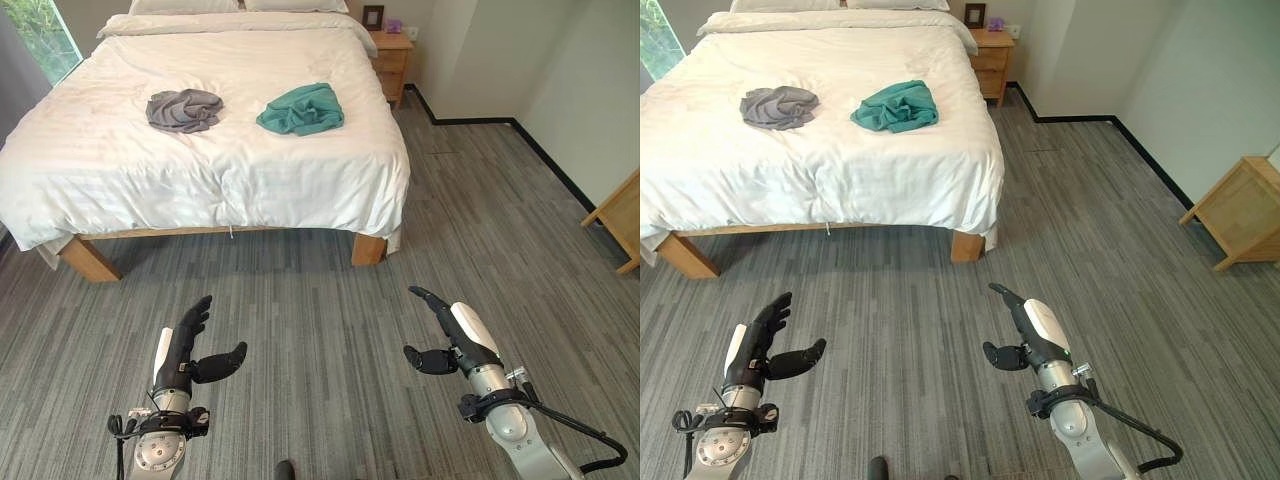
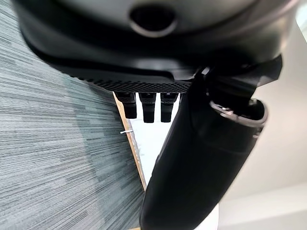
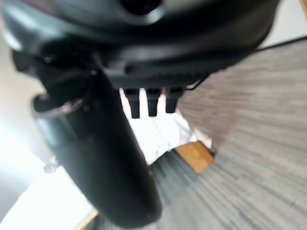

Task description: Pick up bed clothes into laundry basket.

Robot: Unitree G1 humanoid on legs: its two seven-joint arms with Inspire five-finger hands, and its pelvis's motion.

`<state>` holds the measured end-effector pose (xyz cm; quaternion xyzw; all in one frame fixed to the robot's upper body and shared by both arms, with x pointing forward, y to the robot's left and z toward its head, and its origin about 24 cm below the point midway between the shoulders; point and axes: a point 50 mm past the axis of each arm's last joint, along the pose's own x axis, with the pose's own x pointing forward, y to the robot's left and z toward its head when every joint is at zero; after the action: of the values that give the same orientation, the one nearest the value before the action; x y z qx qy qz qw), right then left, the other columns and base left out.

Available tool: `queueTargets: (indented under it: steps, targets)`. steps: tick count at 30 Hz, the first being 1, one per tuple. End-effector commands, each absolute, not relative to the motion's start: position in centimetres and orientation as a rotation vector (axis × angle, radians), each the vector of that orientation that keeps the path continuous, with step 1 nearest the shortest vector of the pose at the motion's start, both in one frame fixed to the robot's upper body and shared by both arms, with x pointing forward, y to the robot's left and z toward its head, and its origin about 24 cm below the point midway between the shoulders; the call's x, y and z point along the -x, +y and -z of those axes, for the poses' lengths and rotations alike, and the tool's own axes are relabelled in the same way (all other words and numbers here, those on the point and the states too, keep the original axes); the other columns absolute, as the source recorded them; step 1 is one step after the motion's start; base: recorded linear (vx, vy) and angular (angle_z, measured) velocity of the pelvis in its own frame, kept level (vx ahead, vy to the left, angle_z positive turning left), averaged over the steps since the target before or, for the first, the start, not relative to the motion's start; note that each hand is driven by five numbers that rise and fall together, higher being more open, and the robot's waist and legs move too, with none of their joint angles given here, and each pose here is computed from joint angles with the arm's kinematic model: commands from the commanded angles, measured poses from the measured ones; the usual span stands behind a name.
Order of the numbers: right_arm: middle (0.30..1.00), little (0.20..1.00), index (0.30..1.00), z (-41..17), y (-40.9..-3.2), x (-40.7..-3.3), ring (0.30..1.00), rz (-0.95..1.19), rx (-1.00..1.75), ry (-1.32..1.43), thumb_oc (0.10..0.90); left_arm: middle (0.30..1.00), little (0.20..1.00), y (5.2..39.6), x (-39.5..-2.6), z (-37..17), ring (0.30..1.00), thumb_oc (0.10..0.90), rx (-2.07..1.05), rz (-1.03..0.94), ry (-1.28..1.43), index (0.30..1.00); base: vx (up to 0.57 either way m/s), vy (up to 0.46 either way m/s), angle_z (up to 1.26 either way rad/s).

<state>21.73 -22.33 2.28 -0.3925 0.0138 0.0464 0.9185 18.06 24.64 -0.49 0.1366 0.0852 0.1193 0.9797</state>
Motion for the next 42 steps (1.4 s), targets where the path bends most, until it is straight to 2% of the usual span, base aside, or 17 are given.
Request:
queueTargets:
  steps: [1,8,12,19,26,32,39,42]
  targets:
    - [0.9,0.9,0.9,-7.5,-22.6,-23.4,0.9,-0.026,0.821,-0.224,0.8,0.9,0.9,25.3,-19.8,-2.6,0.9,0.8,-0.212,-0.283,-0.017,0.9,0.0,-0.027,0.08]
    - [0.9,0.9,0.9,-8.9,-23.8,-23.5,0.9,0.0,0.912,-0.263,0.8,0.9,0.9,25.5,-19.6,-2.9,0.9,0.8,-0.219,-0.27,-0.015,0.9,-0.03,-0.109,0.05]
    - [0.9,0.9,0.9,-9.6,-25.9,-23.2,0.9,0.075,0.952,-0.239,0.8,0.9,0.9,24.7,-20.5,-3.6,0.9,0.8,-0.2,-0.236,-0.055,0.9,-0.01,-0.166,0.41]
    - [0.9,0.9,0.9,-9.0,-28.2,-23.4,0.9,0.199,1.008,-0.162,0.8,0.9,0.9,25.6,-19.0,-2.3,0.9,0.8,-0.23,-0.275,0.023,0.9,0.48,0.152,0.04]
    - [0.9,0.9,0.9,-7.7,-27.4,-22.8,0.9,0.176,0.952,-0.133,0.8,0.9,0.9,25.6,-19.3,-2.3,0.9,0.8,-0.293,-0.239,0.045,0.9,0.57,0.242,-0.21]
    - [0.9,0.9,0.9,-8.7,-25.5,-24.2,0.9,0.155,0.949,-0.217,0.8,0.9,0.9,25.5,-20.8,-4.1,0.9,0.8,-0.376,-0.191,-0.023,0.9,0.38,0.274,-0.07]
    - [0.9,0.9,0.9,-8.9,-26.4,-23.2,0.9,0.19,0.999,-0.209,0.8,0.9,0.9,24.5,-21.7,-3.8,0.9,0.8,-0.373,-0.154,-0.028,0.9,0.44,0.024,0.57]
    - [0.9,0.9,0.9,-8.9,-26.6,-23.1,0.9,0.209,1.036,-0.205,0.8,0.9,0.9,25.2,-21.8,-4.1,0.9,0.8,-0.394,-0.181,-0.039,0.9,0.47,-0.079,0.7]
